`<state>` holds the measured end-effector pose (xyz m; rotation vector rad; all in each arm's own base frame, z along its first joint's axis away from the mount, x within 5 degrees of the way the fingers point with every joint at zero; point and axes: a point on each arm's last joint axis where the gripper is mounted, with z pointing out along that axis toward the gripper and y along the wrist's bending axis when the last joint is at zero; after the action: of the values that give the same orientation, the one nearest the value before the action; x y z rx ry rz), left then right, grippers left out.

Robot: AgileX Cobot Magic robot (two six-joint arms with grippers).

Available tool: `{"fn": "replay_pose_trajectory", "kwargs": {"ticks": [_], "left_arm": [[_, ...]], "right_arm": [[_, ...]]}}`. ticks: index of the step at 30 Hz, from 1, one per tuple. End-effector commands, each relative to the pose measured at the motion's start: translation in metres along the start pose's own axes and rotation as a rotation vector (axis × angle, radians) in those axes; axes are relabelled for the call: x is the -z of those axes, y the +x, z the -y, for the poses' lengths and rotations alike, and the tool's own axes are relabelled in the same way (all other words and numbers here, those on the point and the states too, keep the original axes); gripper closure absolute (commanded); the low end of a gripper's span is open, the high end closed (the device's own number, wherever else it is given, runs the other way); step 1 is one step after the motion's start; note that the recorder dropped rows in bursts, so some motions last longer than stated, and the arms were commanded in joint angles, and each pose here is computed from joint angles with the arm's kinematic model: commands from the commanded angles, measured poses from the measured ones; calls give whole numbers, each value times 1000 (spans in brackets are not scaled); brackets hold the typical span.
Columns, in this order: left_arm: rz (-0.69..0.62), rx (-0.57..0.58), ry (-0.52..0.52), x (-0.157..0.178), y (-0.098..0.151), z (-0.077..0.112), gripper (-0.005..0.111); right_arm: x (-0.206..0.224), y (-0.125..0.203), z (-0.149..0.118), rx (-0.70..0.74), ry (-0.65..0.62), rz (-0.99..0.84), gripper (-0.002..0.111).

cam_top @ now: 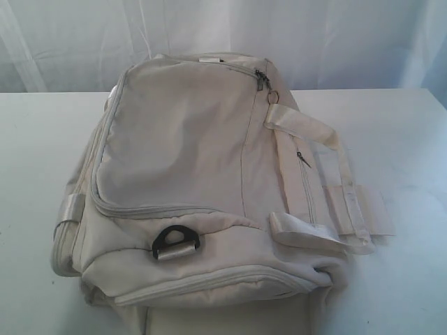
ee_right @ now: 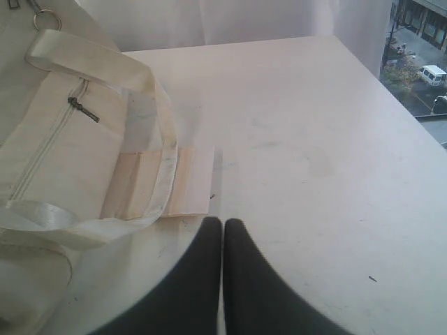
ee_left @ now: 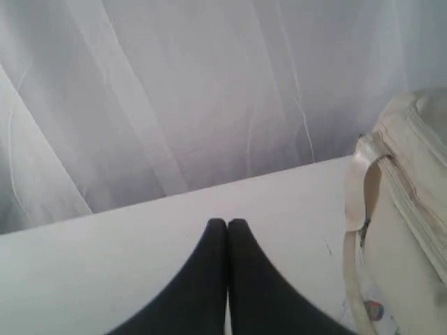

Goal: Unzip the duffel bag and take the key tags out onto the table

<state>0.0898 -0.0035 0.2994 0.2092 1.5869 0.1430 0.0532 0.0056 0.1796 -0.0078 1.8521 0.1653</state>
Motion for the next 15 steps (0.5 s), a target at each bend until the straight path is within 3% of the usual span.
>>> {"fn": "replay_pose_trajectory", "kwargs": {"ticks": [1,7,15], "left_arm": [[-61,57,14,-2,15,3,107],[-29,97,60,-4,27,11,107],[14,87,116,-4,24,17,107]], "right_arm": [[1,-5,0,30,-3,49,107],[4,-25,-5,30,-47,272,107],[25,-61,-12,47,-131,735,107]]}}
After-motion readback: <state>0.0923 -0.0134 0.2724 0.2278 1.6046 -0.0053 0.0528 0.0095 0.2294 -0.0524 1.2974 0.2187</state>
